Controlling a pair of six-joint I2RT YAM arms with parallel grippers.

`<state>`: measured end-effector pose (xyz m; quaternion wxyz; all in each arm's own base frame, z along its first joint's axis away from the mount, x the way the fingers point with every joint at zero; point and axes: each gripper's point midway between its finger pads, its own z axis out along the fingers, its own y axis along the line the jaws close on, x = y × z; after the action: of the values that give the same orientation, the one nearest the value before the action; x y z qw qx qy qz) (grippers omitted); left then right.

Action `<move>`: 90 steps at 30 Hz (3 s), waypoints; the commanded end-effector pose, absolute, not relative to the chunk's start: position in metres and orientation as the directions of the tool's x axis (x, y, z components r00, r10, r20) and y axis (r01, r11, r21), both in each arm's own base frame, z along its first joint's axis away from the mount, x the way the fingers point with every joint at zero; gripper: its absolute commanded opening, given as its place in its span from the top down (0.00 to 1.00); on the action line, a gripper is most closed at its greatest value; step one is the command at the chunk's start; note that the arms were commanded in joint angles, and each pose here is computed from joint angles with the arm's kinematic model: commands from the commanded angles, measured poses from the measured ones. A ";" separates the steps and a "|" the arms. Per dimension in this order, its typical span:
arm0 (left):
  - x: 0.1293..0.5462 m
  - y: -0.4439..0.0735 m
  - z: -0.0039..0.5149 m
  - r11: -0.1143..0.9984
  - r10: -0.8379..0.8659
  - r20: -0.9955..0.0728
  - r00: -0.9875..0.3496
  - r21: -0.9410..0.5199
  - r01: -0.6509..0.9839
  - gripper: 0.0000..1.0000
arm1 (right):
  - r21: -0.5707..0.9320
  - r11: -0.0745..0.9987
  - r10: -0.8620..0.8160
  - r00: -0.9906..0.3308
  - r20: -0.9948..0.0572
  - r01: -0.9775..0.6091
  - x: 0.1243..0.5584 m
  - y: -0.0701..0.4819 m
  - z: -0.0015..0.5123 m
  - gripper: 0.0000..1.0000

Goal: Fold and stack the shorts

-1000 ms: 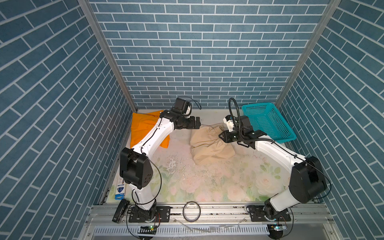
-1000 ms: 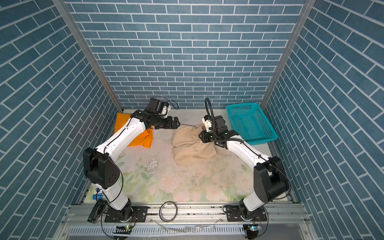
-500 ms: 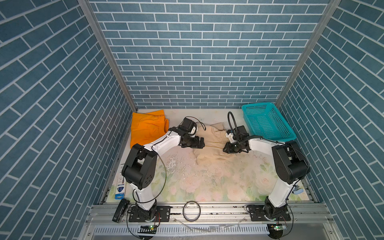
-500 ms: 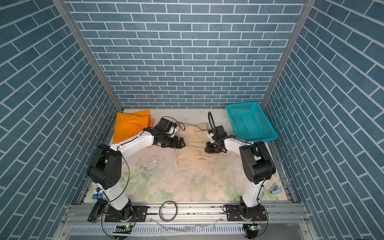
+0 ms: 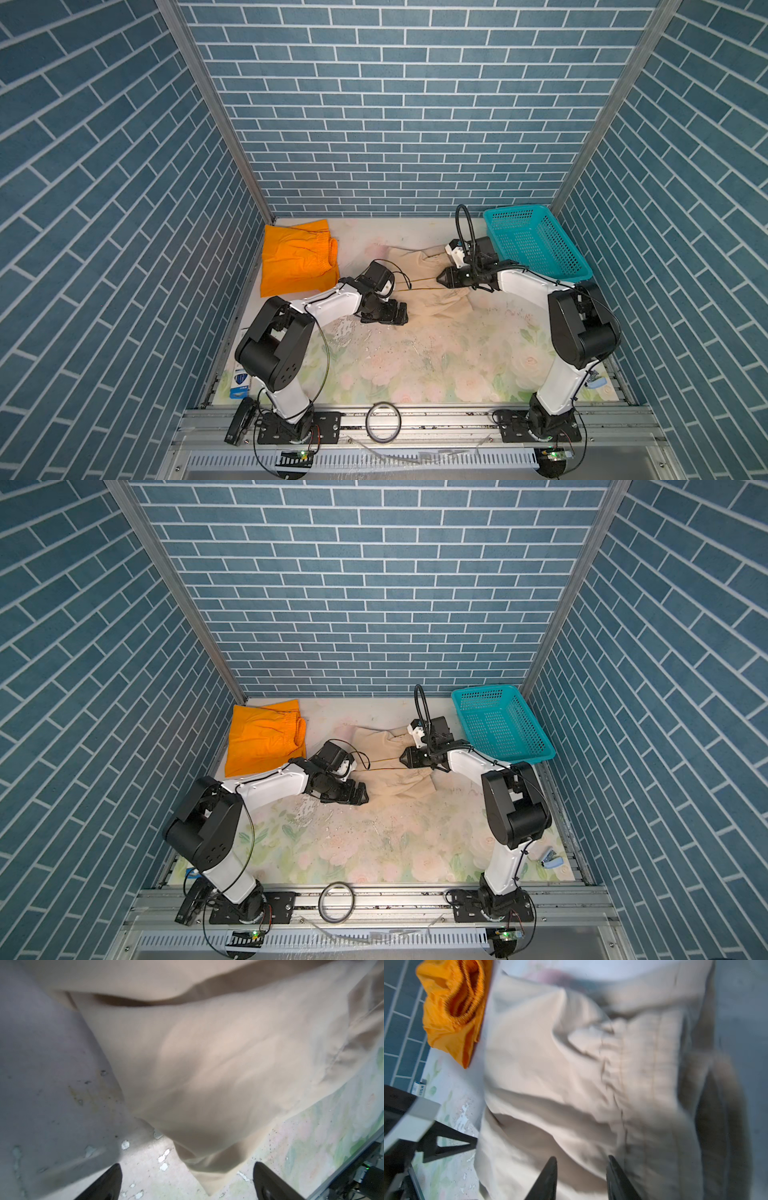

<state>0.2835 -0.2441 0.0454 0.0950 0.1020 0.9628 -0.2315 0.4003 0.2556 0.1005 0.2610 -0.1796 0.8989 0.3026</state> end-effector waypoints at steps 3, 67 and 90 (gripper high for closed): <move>0.288 -0.263 0.052 0.814 0.090 -0.259 -0.962 -0.537 0.221 0.08 | 0.470 0.682 -0.184 -0.753 -0.632 -0.561 0.427 0.280 0.107 0.60; 0.484 0.054 0.136 0.970 -0.201 -0.517 -0.832 0.012 -0.242 0.00 | 0.353 0.860 -0.115 -0.814 -0.569 -0.368 0.334 0.190 0.106 0.44; 0.465 0.022 0.023 0.950 -0.284 -0.269 -0.920 -0.211 -0.231 0.00 | 0.410 0.860 -0.042 -0.843 -0.536 -0.303 0.337 0.179 0.099 0.36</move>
<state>0.4887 0.0441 0.0318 0.1833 -0.1256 0.9743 -0.0369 0.3312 0.1818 0.0990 0.2718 -0.1108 0.9240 0.2452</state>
